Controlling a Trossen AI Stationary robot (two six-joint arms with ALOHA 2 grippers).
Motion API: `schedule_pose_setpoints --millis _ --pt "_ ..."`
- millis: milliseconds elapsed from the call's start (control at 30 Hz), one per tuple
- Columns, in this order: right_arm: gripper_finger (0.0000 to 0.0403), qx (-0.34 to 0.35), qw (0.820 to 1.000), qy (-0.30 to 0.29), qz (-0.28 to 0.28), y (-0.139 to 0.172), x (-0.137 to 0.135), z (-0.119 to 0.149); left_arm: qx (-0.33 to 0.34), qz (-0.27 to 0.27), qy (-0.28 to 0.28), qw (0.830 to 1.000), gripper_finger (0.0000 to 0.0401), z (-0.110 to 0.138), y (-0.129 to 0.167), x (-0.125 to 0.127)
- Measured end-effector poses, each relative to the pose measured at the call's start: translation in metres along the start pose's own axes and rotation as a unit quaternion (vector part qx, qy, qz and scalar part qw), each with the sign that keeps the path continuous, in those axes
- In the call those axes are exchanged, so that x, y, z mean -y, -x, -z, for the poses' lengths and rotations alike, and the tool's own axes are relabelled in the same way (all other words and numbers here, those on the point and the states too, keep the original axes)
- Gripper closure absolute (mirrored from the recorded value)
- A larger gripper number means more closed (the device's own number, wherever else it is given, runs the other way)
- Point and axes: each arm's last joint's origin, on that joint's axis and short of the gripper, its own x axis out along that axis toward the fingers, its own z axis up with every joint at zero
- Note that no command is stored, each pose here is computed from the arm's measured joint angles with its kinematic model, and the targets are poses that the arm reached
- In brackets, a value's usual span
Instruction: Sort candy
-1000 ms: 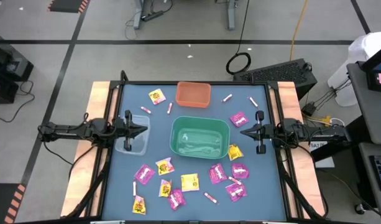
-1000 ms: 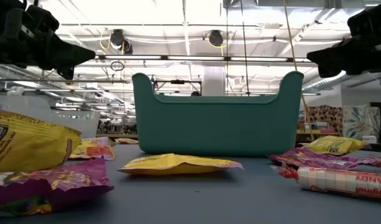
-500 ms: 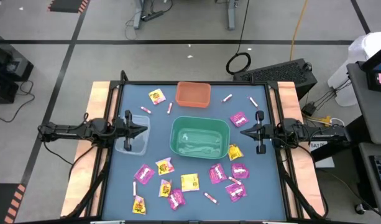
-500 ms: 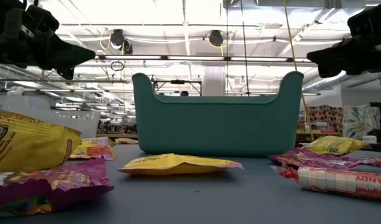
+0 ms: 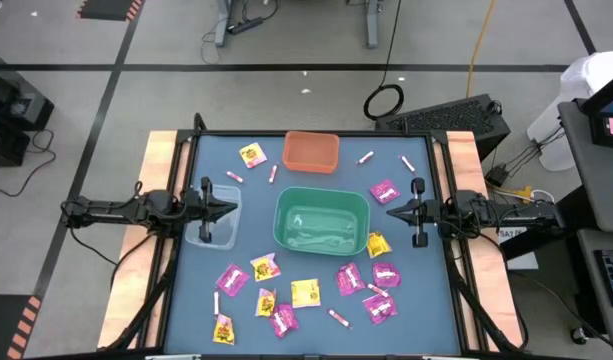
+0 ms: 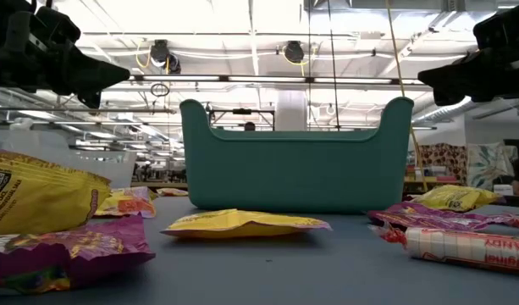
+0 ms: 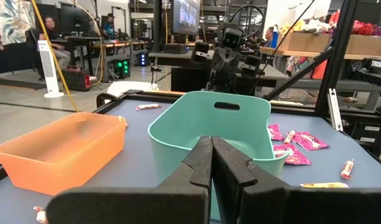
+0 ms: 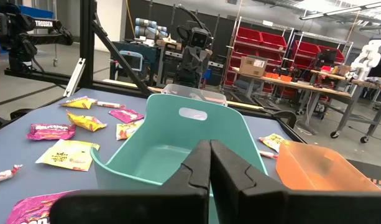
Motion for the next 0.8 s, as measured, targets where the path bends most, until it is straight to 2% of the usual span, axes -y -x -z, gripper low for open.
schedule_pose_setpoints --millis 400,533,800 --pt "0.0403 0.000 1.000 0.000 0.000 0.0000 0.0000 -0.0001 -0.001 -0.004 -0.015 1.000 0.0393 0.0003 0.0000 -0.0002" --pt "0.0403 0.000 1.000 0.000 0.000 0.0000 0.0000 -0.0001 -0.014 0.025 -0.014 1.000 0.0393 0.0024 -0.0007 0.0015" --pt "0.0403 0.000 1.000 -0.010 0.000 0.0000 0.0000 0.0000 -0.016 0.026 0.038 0.999 0.0393 0.0025 -0.0011 0.0016"
